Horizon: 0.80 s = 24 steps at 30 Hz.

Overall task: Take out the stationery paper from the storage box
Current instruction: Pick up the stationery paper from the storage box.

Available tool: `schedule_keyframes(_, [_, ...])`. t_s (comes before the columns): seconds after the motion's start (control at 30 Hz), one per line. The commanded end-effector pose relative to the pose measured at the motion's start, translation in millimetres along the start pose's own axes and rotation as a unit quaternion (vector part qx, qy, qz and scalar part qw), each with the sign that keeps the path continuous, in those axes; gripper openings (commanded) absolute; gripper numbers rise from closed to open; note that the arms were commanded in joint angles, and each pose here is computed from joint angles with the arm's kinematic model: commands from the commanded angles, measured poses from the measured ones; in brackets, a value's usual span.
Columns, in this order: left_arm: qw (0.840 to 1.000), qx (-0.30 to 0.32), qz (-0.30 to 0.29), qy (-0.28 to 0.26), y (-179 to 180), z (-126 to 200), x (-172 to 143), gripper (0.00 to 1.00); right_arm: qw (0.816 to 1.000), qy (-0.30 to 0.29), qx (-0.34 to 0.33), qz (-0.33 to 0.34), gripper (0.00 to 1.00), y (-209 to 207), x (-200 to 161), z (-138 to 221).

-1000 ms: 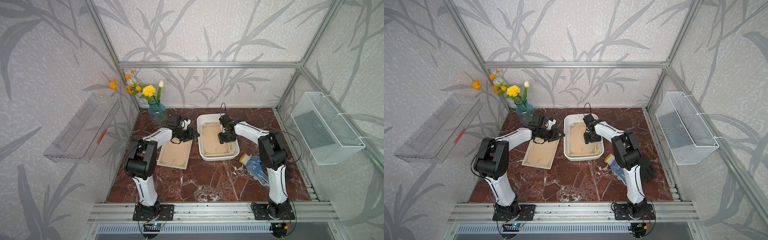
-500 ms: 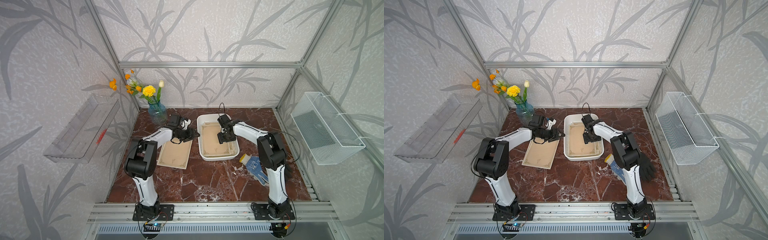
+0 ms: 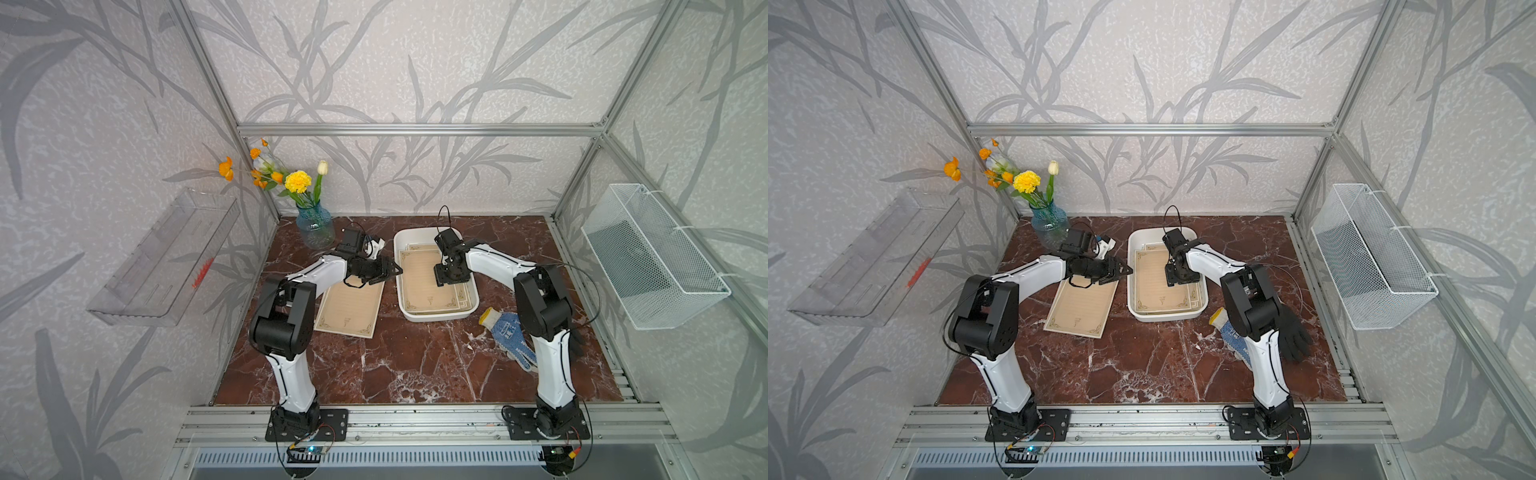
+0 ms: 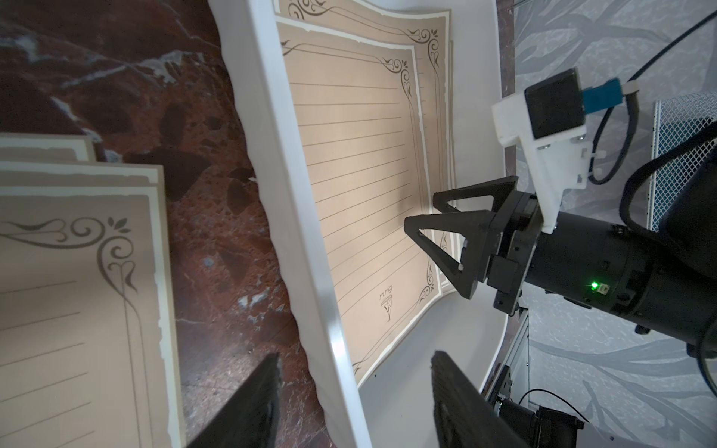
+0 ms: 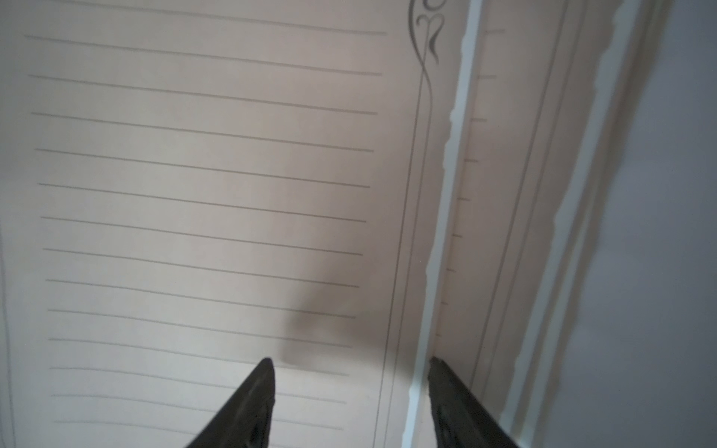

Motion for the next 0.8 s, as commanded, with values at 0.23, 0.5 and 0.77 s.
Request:
schedule_keyframes(0.23, [1.000, -0.013, -0.001, 0.006, -8, -3, 3, 0.61, 0.999, 0.016, 0.020, -0.042, 0.62, -2, -7, -9])
schedule_keyframes(0.5, [1.000, -0.011, -0.003, 0.009, -8, -4, 2, 0.60, 0.998, -0.020, 0.039, -0.041, 0.50, 1, 1, 14])
schedule_keyframes(0.77, [1.000, -0.007, 0.000, 0.016, -6, -5, 1, 0.61, 0.994, -0.061, 0.078, -0.041, 0.44, 5, 6, 41])
Point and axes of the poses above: each gripper's point midway between its finger pads, its own z axis back along the fingers, its own y axis along the line the jaws close on, x = y × z, the point moved 8 cm from there along z, back along the fingers, and after that the axes turned 9 degrees about -z, right-handed, at the moved point
